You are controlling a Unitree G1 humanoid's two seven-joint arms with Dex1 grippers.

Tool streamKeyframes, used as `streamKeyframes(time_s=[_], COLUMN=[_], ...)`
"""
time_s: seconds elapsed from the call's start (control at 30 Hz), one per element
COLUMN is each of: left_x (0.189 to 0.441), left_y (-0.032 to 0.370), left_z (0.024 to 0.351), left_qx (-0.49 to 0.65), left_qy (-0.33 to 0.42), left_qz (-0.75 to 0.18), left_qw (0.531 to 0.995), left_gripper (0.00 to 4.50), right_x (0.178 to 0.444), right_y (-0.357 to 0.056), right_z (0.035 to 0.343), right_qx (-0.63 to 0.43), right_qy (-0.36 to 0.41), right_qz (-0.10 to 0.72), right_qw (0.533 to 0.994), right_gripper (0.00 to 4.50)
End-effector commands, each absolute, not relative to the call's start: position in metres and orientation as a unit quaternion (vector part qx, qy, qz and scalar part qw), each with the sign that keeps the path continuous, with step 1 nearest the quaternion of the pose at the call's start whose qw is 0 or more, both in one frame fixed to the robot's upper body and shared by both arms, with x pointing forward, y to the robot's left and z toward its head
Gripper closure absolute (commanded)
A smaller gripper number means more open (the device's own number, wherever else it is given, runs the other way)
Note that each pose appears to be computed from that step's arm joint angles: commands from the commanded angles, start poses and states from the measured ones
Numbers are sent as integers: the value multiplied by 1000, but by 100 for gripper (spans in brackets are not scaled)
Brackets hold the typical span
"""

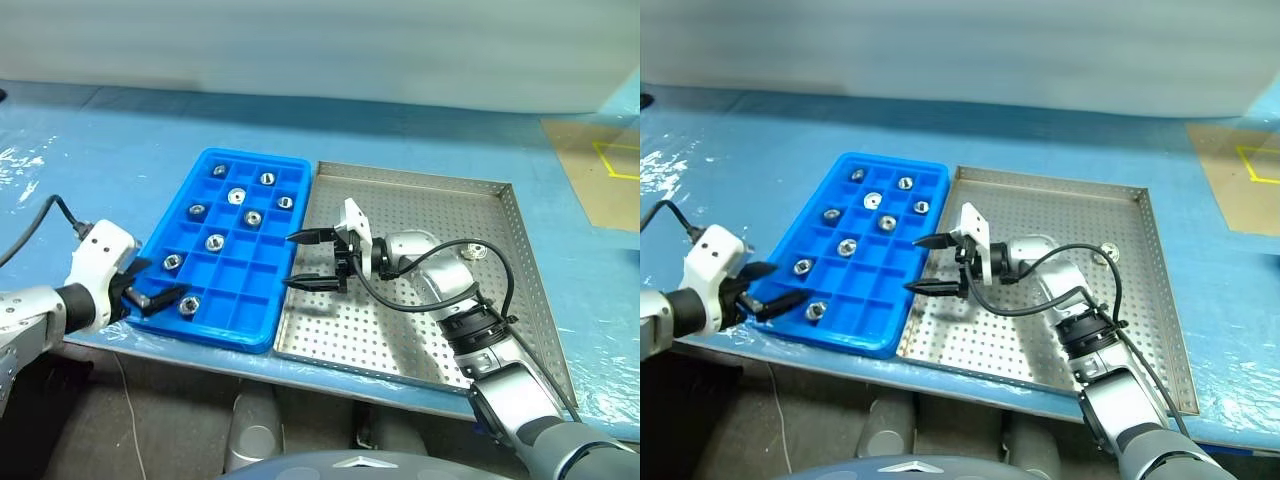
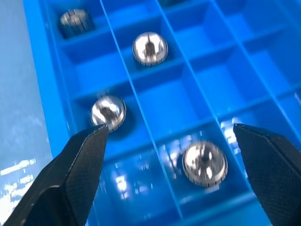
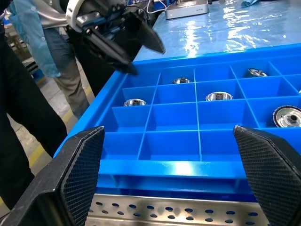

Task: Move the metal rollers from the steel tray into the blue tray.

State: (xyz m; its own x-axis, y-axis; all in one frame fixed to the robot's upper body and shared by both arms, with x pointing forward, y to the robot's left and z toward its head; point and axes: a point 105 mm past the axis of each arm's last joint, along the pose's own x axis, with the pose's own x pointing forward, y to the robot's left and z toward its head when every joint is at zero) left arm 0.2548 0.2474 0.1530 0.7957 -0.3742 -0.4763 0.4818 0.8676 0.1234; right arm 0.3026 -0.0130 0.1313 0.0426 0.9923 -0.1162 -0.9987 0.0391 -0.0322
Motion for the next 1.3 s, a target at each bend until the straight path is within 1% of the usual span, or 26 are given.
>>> streamKeyframes(time_s=[0.03, 0.17, 0.23, 0.33, 0.5, 0.57, 0.63, 0.83, 0.97, 1.1, 1.3], left_x=[269, 278, 277, 286, 301, 308, 313, 323, 330, 332, 335], left_y=[241, 232, 221, 204, 183, 175, 171, 151, 137, 121, 99], left_z=[161, 162, 149, 139, 144, 152, 157, 162, 157, 156, 152], left_qx=[114, 87, 114, 120, 104, 87, 82, 58, 46, 28, 29], left_qy=[190, 150, 149, 120, 49, 8, -15, -38, -41, -49, -51], left_qz=[-232, -257, -295, -322, -342, -346, -346, -383, -412, -447, -492], left_qw=[947, 951, 937, 932, 932, 934, 934, 921, 909, 893, 869], left_gripper=[2, 2, 2, 2, 2, 2, 2, 2, 2, 2, 2], right_x=[304, 305, 304, 306, 307, 307, 307, 308, 314, 320, 325], right_y=[-17, -24, -27, -32, -39, -43, -46, -55, -70, -89, -117], right_z=[146, 147, 147, 149, 151, 152, 153, 156, 160, 161, 143], right_qx=[-61, -60, -59, -61, -63, -63, -63, -55, -57, -65, -90], right_qy=[2, 0, -1, -5, -10, -13, -15, -17, -15, -6, 44], right_qz=[680, 663, 654, 639, 619, 609, 600, 574, 536, 498, 431], right_qw=[731, 747, 754, 767, 783, 791, 797, 817, 842, 865, 897], right_gripper=[0, 0, 0, 0, 0, 0, 0, 0, 0, 0, 0])
